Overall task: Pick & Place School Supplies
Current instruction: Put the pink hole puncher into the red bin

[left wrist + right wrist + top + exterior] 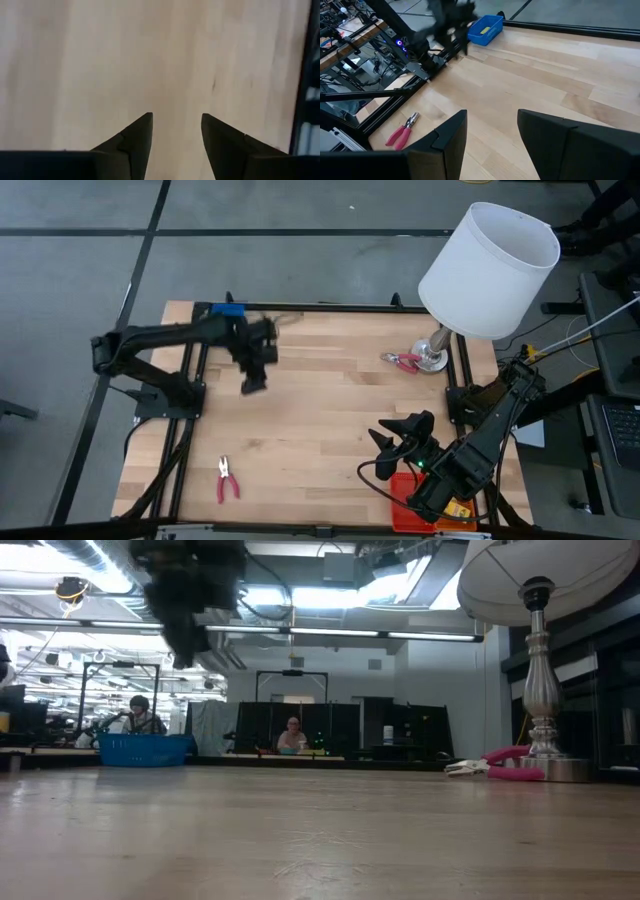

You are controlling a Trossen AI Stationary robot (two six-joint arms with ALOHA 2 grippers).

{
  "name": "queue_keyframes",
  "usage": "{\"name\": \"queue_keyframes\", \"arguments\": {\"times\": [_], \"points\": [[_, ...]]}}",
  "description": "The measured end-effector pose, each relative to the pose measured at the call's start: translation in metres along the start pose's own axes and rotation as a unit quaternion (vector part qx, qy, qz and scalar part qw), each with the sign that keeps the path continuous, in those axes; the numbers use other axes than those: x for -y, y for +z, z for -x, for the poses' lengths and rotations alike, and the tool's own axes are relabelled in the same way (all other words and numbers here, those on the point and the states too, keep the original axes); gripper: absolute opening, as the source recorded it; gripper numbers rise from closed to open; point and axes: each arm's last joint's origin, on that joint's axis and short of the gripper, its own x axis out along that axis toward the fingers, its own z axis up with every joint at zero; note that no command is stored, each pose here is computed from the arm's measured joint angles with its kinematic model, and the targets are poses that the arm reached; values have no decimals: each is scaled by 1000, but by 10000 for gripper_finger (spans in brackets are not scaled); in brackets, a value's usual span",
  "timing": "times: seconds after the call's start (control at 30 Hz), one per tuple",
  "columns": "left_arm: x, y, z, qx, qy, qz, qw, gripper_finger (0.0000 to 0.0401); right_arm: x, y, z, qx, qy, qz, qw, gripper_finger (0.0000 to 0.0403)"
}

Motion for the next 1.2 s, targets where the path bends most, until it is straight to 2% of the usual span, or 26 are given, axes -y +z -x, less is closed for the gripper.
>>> {"name": "queue_keyframes", "arguments": {"times": [0.1, 0.27, 0.37, 0.53, 0.67, 0.93, 1.13, 1.2], "points": [[27, -17, -21, -15, -13, -2, 1000, 165, 0, 0, 0, 0, 0, 1, 1000, 178], [70, -53, -54, -21, -69, -10, 997, 165, 0, 0, 1, -1, 1, 4, 1000, 178], [96, -78, -62, -32, -57, -39, 997, 160, 0, -1, 2, -4, 3, 6, 1000, 178], [140, -108, -71, -8, -20, -156, 988, 161, 0, -3, 5, -7, 6, 7, 1000, 178], [170, -125, -83, 14, -41, -277, 960, 167, 0, -4, 7, -10, 10, 6, 1000, 178], [194, -155, -117, -18, -5, -352, 936, 170, -3, -7, 12, -15, 25, -10, 1000, 178], [199, -159, -138, -29, 0, -373, 927, 170, -5, -8, 13, -20, 32, -32, 999, 178], [203, -159, -143, -26, -14, -389, 921, 170, -6, -9, 13, -21, 34, -37, 999, 178]]}}
